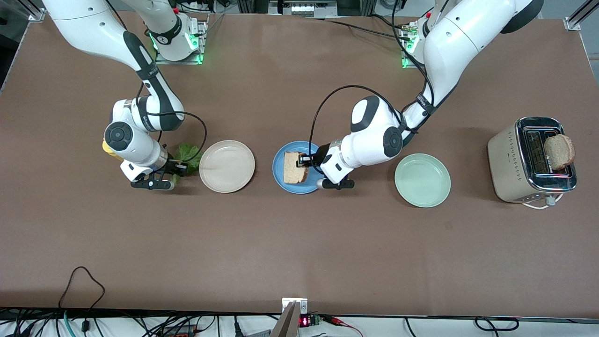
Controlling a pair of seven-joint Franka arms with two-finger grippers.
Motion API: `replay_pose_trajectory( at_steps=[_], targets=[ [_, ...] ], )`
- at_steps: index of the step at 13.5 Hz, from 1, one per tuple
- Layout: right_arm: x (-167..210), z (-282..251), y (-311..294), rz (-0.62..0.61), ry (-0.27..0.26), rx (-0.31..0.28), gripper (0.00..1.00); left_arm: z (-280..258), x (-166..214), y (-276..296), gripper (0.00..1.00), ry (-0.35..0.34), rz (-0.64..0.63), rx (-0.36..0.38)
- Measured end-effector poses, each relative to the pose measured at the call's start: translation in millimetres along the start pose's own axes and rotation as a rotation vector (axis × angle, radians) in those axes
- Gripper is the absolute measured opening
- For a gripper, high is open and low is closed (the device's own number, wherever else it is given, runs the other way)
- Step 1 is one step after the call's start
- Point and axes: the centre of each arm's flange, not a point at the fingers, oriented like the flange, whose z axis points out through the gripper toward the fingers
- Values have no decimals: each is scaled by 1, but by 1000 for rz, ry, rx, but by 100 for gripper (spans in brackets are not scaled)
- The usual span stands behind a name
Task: Make sandwich in blue plate with both arms
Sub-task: 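Lay the bread on the blue plate while the right gripper lifts the lettuce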
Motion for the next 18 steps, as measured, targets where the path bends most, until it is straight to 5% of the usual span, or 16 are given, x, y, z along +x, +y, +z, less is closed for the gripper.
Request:
replay_pose_trajectory(
  at_steps=[1, 7, 10, 16, 18],
  targets=[
    [2, -9, -1, -1, -9, -2, 6, 3, -2, -2, 10, -5, -1, 4],
    [-5, -117, -6, 9, -91, -13, 5, 22, -5, -24, 9, -31, -24, 25],
    [-16, -137, -41, 120, -112, 49, 5, 29, 1, -40, 34, -38, -49, 30],
    [-19, -137, -172, 550, -206, 212, 5, -23, 19, -28, 96, 19, -35, 13],
    [-16, -124, -220, 678, -230, 234, 5, -77, 23, -14, 100, 44, -13, 24]
  ],
)
